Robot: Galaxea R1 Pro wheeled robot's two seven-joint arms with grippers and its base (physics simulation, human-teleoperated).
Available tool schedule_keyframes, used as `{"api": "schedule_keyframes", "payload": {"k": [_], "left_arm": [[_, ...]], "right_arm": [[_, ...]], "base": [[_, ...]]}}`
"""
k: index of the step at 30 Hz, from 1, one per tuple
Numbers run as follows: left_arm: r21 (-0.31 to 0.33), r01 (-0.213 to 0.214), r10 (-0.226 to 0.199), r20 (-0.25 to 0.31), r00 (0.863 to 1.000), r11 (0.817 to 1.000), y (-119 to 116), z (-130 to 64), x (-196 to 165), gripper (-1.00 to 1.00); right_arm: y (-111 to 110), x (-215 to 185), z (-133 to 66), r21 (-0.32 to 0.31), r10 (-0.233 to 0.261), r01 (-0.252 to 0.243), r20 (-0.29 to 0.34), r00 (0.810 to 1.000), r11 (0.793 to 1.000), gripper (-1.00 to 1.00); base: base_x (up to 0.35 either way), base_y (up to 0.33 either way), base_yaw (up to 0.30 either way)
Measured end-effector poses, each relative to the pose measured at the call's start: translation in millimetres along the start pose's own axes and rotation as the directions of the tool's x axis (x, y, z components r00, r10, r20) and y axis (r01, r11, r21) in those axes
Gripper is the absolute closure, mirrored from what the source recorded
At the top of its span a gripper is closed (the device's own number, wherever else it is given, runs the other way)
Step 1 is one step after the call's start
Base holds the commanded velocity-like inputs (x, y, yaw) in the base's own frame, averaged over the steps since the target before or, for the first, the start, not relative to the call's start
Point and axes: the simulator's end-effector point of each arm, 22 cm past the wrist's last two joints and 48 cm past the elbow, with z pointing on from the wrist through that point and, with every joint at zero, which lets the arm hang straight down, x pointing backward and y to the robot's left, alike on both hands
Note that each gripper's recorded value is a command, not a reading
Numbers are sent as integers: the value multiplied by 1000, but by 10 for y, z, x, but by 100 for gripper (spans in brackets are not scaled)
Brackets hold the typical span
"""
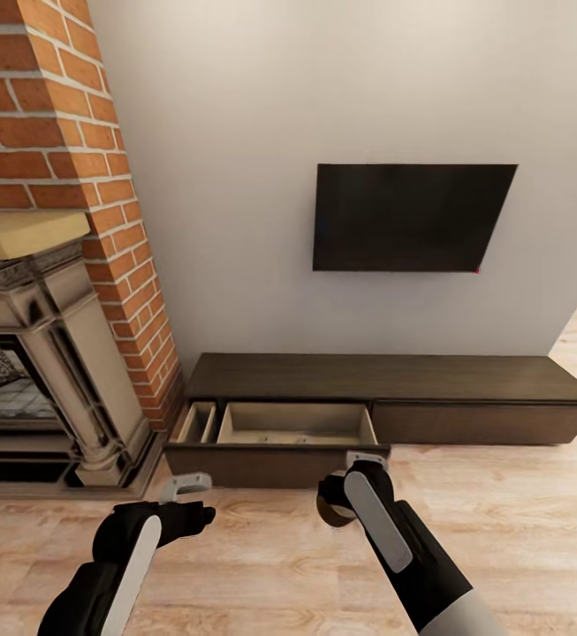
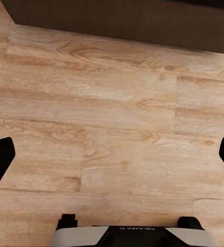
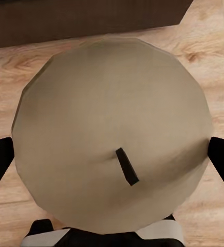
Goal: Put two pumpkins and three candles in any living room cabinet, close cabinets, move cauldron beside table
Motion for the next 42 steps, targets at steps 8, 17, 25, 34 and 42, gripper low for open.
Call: {"api": "schedule_keyframes", "payload": {"k": [8, 17, 25, 34, 42], "left_arm": [[-2, -3, 3, 5, 1000, 1000, 18, -9, -22, -100], [349, 206, -193, -73, 978, 914, -115, -241, -111, -100], [598, 389, -337, -203, 919, 701, -119, -758, -366, -100], [644, 391, -339, -211, 917, 658, -220, -840, -402, -100], [707, 386, -339, -216, 916, 592, -351, -966, -464, -100]], "right_arm": [[-49, -135, -70, -13, 34, -34, 24, 999, 999, 100], [-203, -149, -107, -162, 191, -204, -93, 977, 966, 100], [-267, -283, -129, -384, 224, -242, -92, 970, 891, 100], [-277, -269, -117, -395, 234, -254, -99, 967, 883, 100], [-299, -214, -54, -384, 241, -266, -115, 964, 884, 100]], "base": [[151, 0, 0], [6, 0, 0], [95, 0, 0], [172, 0, 0], [164, 0, 0]]}}
